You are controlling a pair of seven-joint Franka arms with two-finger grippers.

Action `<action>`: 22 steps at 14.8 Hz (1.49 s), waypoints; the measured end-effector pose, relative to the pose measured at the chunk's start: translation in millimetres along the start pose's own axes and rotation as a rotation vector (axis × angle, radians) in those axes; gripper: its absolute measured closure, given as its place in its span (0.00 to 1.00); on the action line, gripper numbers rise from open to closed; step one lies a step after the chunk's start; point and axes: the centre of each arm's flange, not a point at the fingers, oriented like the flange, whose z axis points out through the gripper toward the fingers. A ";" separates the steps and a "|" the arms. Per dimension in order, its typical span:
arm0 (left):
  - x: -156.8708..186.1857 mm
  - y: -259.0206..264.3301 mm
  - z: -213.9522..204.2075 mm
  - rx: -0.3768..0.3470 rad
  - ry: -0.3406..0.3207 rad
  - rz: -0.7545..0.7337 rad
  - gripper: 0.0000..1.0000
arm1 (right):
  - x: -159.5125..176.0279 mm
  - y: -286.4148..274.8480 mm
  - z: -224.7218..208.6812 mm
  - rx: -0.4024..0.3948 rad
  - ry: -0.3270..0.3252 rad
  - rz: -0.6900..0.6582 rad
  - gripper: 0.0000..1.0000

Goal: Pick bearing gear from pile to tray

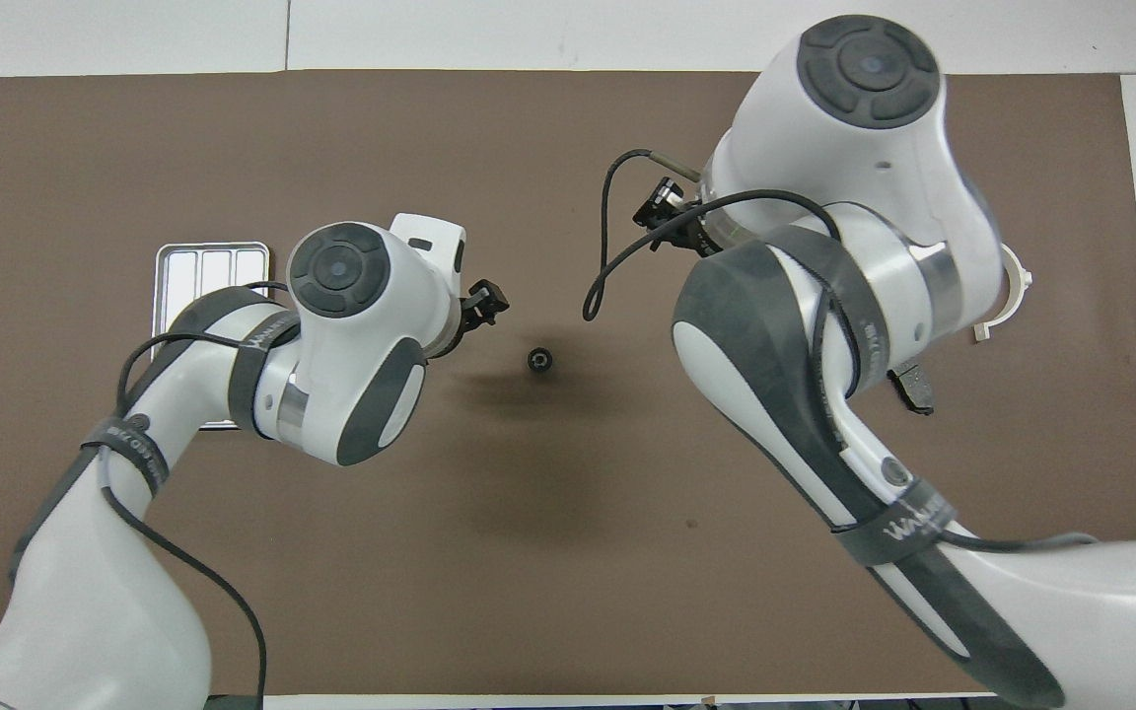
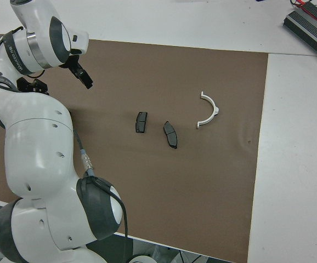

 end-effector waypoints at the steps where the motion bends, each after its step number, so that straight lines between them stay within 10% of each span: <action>1: -10.4 13.5 9.5 0.004 -0.005 -0.001 0.00 | 9.4 16.9 -17.4 0.000 0.012 -0.076 0.00; 7: -42.6 43.3 28.0 0.003 -0.006 -0.008 0.49 | 84.5 139.3 -90.1 -0.016 0.083 -0.559 0.00; 22: -50.7 48.7 51.8 0.020 -0.005 -0.005 0.52 | 82.3 180.1 -126.5 -0.057 0.096 -0.661 0.00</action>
